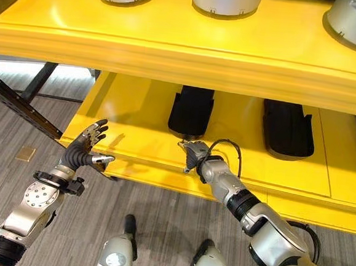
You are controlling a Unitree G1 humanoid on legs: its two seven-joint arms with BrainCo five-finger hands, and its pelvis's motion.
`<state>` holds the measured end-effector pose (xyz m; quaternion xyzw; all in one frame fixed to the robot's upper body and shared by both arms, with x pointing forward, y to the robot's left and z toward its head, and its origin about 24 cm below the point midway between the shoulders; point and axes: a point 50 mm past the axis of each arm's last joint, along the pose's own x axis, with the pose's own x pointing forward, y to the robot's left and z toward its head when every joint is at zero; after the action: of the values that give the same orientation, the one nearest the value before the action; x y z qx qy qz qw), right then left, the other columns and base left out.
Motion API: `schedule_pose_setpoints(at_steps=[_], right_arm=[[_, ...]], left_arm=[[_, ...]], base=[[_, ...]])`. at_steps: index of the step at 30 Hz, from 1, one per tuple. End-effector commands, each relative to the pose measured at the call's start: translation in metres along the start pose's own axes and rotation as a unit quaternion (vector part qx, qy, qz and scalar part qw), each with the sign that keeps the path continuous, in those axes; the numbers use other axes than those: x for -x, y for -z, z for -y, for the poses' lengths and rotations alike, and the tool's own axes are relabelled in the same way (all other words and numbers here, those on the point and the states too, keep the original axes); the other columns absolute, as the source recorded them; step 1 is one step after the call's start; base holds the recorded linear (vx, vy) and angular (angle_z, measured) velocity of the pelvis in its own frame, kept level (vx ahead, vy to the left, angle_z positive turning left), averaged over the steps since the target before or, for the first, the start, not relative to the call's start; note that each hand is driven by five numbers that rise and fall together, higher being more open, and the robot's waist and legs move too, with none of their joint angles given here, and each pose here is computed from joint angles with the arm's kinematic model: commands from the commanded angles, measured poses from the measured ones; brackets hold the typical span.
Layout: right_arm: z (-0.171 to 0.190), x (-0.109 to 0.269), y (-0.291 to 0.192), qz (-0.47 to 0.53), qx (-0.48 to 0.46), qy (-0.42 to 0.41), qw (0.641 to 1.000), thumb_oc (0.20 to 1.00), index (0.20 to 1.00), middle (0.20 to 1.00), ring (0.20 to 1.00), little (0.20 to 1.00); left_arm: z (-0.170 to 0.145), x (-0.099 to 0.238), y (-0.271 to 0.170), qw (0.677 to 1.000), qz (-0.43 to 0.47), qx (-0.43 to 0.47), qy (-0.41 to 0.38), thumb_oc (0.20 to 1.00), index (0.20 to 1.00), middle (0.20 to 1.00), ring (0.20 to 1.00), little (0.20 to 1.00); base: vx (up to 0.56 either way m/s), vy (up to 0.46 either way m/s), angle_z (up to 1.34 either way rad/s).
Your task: Move parts from the plastic box to the shelf.
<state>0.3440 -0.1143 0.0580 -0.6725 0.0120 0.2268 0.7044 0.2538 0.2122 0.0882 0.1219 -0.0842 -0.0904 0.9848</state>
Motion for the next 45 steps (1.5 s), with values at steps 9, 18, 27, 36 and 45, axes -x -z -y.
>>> schedule_pose_setpoints(at_steps=[9, 18, 27, 36, 45], right_arm=[[-0.032, 0.025, 0.042, -0.110, -0.068, -0.047, 0.990, 1.000, 1.000, 1.000, 1.000, 1.000], [-0.039, 0.036, 0.032, -0.061, -0.144, -0.093, 0.983, 1.000, 1.000, 1.000, 1.000, 1.000], [-0.062, 0.075, 0.017, 0.020, -0.297, -0.216, 0.930, 1.000, 1.000, 1.000, 1.000, 1.000], [-0.040, 0.128, 0.018, 0.144, -0.388, -0.290, 0.863, 1.000, 1.000, 1.000, 1.000, 1.000], [0.018, 0.148, 0.053, 0.233, -0.584, 0.007, 0.778, 1.000, 1.000, 1.000, 1.000, 1.000]], left_arm=[[-0.013, -0.004, -0.041, 0.994, 0.096, -0.006, -0.045, 1.000, 1.000, 1.000, 1.000, 1.000], [-0.019, 0.001, -0.039, 0.994, 0.089, -0.007, -0.062, 1.000, 1.000, 1.000, 1.000, 1.000], [-0.027, 0.016, -0.032, 0.995, 0.068, -0.008, -0.077, 1.000, 1.000, 1.000, 1.000, 1.000], [-0.033, 0.027, -0.022, 0.996, 0.038, -0.012, -0.085, 1.000, 1.000, 1.000, 1.000, 1.000], [-0.039, 0.031, -0.010, 0.995, 0.031, 0.019, -0.096, 1.000, 1.000, 1.000, 1.000, 1.000]], base=[[-0.01, 0.001, -0.07], [-0.01, 0.010, -0.05], [0.06, 0.020, -0.07], [0.05, 0.005, -0.07], [0.00, 0.075, -0.08]])
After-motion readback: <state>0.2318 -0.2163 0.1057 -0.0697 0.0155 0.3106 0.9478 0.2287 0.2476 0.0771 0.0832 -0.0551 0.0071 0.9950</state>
